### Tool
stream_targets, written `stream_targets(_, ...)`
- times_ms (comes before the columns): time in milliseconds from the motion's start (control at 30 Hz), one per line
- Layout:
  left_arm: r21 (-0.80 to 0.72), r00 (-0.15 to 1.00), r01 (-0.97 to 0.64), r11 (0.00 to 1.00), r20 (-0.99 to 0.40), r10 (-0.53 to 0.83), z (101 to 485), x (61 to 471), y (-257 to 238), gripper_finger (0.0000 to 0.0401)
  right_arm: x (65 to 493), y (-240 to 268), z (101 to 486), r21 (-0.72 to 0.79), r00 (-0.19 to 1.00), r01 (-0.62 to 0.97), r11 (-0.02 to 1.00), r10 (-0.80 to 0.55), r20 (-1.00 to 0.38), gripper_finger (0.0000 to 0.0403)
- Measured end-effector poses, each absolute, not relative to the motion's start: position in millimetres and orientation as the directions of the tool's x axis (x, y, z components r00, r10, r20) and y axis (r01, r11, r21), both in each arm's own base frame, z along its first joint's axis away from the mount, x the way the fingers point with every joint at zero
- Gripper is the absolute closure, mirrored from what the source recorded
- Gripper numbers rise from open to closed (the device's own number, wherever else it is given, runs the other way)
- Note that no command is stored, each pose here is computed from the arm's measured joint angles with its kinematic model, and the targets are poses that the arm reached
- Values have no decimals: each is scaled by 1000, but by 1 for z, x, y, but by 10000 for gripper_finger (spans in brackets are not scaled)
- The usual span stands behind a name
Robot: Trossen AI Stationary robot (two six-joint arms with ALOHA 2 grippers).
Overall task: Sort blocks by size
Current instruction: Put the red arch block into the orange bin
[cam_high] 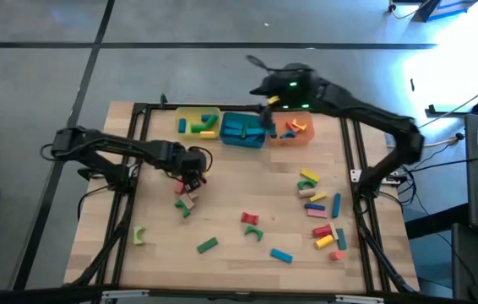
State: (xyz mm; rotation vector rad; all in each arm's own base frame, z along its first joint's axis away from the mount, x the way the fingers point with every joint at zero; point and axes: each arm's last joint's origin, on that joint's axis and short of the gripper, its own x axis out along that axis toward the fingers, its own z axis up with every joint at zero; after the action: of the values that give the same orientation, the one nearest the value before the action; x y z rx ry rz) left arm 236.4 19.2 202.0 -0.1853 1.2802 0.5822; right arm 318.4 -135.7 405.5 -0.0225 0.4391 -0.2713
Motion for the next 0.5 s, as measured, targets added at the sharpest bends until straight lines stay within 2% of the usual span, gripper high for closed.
stream_targets(233,138,149,-461,877,-962,230,179,254,31,191,256,-109,440,-45,857,263,964,-255,-448,160)
stream_targets(500,137,67,-467,874,-980,190,155,260,45,193,212,-69,447,-27,800,218,976,-194,-568,160)
